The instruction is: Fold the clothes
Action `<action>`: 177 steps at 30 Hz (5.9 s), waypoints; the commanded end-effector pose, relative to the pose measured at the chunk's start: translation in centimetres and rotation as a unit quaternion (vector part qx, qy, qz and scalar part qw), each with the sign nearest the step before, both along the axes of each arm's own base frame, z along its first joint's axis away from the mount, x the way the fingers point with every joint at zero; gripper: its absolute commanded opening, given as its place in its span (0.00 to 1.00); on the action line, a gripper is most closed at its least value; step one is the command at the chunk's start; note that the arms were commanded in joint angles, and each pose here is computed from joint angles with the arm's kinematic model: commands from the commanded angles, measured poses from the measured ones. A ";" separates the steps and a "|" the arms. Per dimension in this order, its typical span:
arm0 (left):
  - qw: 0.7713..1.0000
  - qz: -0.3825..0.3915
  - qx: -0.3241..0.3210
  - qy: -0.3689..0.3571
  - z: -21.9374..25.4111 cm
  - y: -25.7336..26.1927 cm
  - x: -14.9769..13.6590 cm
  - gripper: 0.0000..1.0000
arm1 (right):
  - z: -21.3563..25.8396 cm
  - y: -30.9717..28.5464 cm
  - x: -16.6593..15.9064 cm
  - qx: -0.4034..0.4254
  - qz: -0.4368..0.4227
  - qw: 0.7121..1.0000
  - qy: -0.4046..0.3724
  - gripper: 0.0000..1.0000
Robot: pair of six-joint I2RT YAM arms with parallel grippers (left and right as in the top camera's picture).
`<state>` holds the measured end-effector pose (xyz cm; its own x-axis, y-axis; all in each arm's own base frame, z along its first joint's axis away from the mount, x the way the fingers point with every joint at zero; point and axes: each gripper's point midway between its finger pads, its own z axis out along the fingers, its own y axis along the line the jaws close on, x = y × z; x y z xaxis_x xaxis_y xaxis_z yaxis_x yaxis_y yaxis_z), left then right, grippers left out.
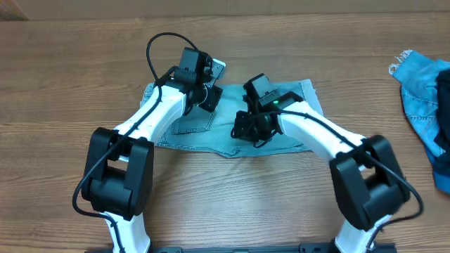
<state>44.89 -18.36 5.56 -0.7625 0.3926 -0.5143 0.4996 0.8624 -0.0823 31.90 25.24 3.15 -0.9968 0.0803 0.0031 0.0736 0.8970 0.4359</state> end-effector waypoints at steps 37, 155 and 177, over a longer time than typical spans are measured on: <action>0.995 0.085 -0.026 -0.051 -1.0 4.1 7.5 0.04 | -2.1 1.9 -1.2 0.000 0.047 0.999 0.006 0.04; 0.949 0.270 0.021 0.161 3.9 12.8 -6.2 0.19 | 7.1 -18.7 16.5 0.012 -0.079 0.961 -0.266 0.04; 0.939 0.317 0.103 0.082 -3.0 16.2 0.1 0.20 | -3.6 -17.1 16.7 -0.118 -0.071 0.968 -0.209 0.04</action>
<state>45.19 -3.69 3.21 -0.9357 -0.1020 -0.3376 -0.1094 0.9940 0.0029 48.01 10.25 0.64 -0.8974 0.1558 -0.4127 0.0083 0.9413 0.3374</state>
